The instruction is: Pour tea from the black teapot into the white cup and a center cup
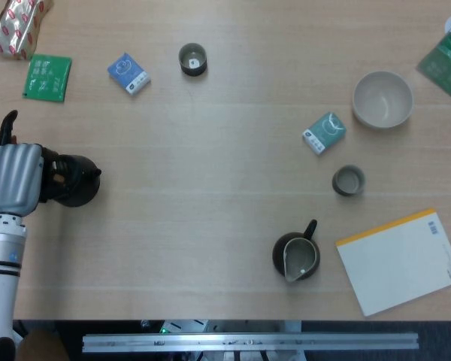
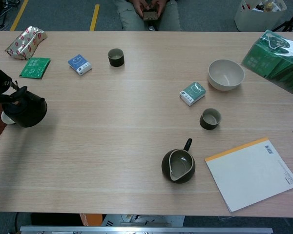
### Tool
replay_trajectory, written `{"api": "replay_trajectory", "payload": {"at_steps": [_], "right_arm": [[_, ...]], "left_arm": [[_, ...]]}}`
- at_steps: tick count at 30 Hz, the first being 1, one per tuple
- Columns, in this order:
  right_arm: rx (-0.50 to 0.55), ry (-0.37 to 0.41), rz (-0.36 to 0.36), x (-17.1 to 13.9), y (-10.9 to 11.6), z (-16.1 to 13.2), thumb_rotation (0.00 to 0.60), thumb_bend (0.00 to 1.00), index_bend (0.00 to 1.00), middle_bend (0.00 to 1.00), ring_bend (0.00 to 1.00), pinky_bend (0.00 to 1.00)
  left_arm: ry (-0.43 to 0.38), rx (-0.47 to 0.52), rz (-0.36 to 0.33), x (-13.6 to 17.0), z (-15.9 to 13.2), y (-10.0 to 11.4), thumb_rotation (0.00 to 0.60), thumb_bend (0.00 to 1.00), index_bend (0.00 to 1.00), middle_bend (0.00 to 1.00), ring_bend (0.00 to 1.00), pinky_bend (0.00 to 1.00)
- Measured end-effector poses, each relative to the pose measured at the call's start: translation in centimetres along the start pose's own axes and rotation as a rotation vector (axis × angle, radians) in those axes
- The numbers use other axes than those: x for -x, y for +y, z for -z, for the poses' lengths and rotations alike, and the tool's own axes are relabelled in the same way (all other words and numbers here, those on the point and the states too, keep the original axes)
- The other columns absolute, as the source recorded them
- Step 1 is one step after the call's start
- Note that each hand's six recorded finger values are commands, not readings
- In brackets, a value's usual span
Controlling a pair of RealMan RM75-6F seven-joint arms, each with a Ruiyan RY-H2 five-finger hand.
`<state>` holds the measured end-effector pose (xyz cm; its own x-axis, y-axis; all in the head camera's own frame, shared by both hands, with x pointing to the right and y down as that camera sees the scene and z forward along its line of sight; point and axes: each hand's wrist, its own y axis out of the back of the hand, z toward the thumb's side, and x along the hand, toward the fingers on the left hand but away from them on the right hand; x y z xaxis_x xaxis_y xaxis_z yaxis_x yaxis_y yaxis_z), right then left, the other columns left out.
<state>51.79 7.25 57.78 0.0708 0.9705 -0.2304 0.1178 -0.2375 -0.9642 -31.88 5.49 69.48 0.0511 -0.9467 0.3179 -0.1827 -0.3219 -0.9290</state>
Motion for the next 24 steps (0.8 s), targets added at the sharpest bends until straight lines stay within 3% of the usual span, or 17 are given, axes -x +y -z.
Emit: {"api": "replay_trajectory", "payload": {"at_steps": [12,24], "right_arm": [[-0.110,0.076,-0.051,0.9,-0.6,-2.0,0.600,0.00,0.45,0.39,0.29,0.35],[-0.235,0.276,-0.126,3.6,-2.1,-7.7,0.600,0.00,0.45,0.38,0.29,0.35]], "left_arm": [[-0.053,0.022,-0.062,0.2,-0.9,1.4,0.515,0.33,0.95,1.00,0.85,0.07],[-0.108,0.045,-0.135,0.6,-1.8,3.5,0.541,0.33,0.95,1.00,0.85,0.07]]}}
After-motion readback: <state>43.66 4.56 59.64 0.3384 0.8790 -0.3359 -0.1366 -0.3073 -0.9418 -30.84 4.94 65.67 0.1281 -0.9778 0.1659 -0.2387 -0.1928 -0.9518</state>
